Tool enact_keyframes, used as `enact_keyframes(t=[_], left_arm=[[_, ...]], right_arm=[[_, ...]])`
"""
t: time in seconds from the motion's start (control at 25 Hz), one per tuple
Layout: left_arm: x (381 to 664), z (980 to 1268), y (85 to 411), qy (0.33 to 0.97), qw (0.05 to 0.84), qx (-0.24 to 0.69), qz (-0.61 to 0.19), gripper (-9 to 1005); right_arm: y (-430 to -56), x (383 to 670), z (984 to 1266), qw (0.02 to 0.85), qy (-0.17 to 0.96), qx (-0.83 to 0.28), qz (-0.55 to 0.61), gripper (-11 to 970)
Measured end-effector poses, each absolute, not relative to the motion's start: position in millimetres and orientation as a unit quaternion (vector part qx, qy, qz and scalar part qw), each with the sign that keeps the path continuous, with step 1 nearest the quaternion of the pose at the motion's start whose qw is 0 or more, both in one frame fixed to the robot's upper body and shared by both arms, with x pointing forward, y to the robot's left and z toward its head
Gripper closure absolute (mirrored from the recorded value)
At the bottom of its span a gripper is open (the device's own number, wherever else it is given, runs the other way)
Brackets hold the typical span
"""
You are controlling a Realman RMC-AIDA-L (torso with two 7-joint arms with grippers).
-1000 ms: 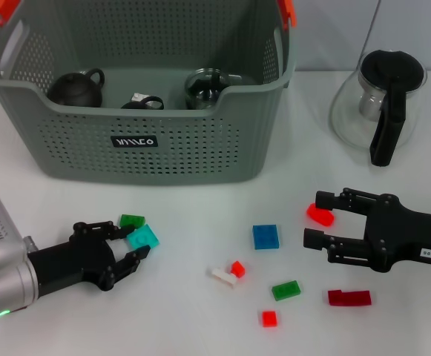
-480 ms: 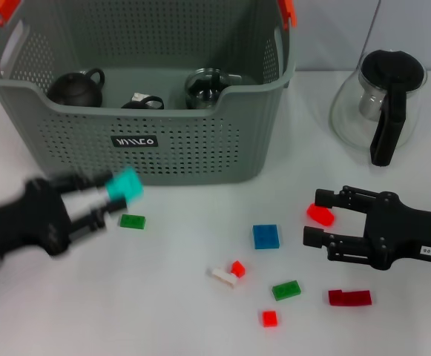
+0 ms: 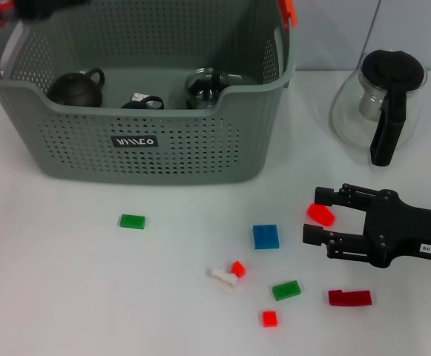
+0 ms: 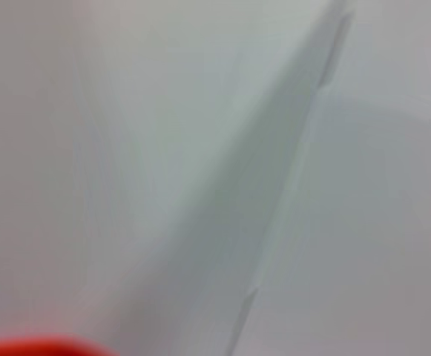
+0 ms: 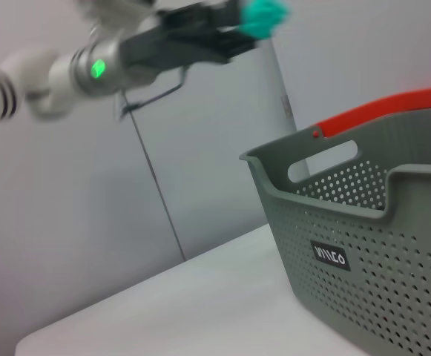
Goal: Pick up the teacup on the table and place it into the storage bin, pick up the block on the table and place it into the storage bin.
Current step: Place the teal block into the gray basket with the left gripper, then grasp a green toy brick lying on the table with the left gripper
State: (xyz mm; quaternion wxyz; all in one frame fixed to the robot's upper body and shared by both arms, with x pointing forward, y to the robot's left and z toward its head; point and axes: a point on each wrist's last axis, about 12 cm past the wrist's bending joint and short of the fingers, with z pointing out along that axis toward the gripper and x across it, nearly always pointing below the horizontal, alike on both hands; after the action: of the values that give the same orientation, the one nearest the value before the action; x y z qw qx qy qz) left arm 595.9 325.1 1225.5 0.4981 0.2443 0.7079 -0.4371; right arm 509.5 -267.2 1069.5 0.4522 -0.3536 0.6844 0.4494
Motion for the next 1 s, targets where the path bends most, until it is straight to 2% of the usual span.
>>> enact_keyframes(t=[0.12,0.28,0.32,0.4,0.56,0.72,0.88,1.0], left_arm=[[626,1237,307,0.77,0.449,0.25,-0.379,579],[656,1234,279,0.839,0.395,0.259,-0.269,577],[656,1234,279,0.839,0.395,0.259,-0.269,577],[667,1222,256,0.867,0.37,0.268,-0.201,576],[674,1207,239,0.888,0.356,0.258,-0.136,575],[674,1202,234,0.891,0.352,0.258,-0.123,573],[667,1208,238,0.88,0.374,0.246,-0.157,572],[652,1215,252,0.845,0.423,0.234,-0.229,429]], right_arm=[[-267,510,1069,0.453,0.685,-0.353,0.448,140],[-265,511,1070,0.454,0.683,-0.355,0.448,140],[-264,511,1070,0.454,0.683,-0.356,0.449,140],[-264,511,1070,0.454,0.683,-0.356,0.449,140],[-263,512,1070,0.454,0.682,-0.356,0.45,140],[-263,512,1071,0.454,0.682,-0.356,0.45,140],[-264,512,1071,0.454,0.682,-0.355,0.449,140],[-264,512,1071,0.455,0.682,-0.356,0.449,140]])
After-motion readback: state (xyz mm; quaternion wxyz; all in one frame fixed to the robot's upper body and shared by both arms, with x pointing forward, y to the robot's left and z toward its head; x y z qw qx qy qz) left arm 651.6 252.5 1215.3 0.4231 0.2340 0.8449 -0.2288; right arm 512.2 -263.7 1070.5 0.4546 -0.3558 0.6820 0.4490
